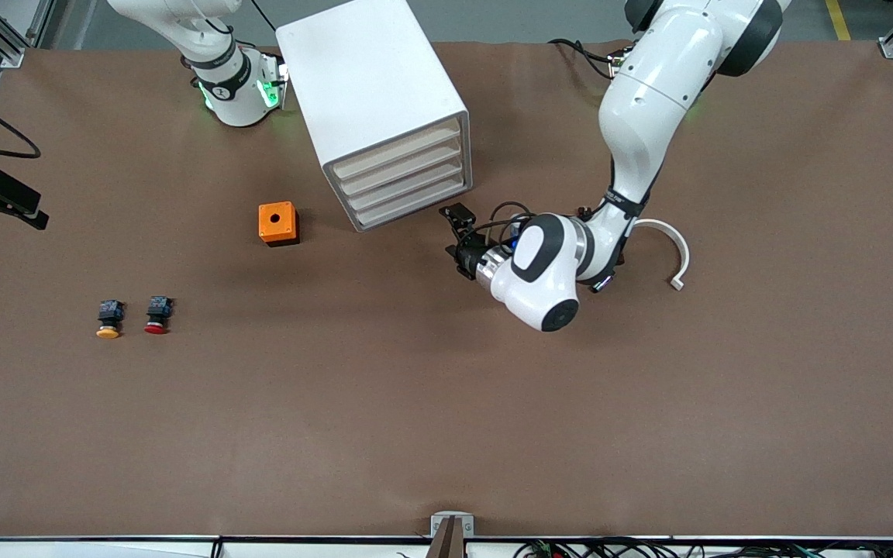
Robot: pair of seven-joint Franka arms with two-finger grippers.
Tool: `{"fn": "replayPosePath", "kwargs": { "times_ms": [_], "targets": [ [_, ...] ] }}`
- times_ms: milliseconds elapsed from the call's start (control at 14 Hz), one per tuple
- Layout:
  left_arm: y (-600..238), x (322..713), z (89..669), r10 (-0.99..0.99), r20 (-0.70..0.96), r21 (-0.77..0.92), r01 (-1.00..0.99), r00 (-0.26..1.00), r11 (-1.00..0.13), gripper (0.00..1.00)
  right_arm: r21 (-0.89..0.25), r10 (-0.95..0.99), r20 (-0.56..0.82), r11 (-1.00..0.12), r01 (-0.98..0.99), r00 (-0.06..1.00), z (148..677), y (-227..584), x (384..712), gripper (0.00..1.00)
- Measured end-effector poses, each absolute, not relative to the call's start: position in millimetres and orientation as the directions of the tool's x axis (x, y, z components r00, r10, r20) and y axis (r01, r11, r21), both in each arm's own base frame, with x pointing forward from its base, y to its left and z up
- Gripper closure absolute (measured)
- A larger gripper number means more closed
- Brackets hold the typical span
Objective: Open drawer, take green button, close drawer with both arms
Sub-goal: 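Hook the left gripper onto the drawer front of the cabinet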
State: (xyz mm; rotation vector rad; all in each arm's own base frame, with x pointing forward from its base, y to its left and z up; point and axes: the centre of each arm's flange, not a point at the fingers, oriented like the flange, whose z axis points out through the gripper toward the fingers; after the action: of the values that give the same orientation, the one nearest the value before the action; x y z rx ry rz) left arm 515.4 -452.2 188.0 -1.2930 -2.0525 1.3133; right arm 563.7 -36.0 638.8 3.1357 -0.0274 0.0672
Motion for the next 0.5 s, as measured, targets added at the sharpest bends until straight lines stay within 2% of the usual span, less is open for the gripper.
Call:
{"fn": "replayPosePath", "kwargs": {
  "times_ms": [498],
  "targets": [
    [-450,492,162,0.873,-0.034,-0.924,0.348,-0.486,0.158,0.00,0.005,-0.017,0.043,-1.000,-0.018,0.999,639,-36,564,0.00]
  ]
}}
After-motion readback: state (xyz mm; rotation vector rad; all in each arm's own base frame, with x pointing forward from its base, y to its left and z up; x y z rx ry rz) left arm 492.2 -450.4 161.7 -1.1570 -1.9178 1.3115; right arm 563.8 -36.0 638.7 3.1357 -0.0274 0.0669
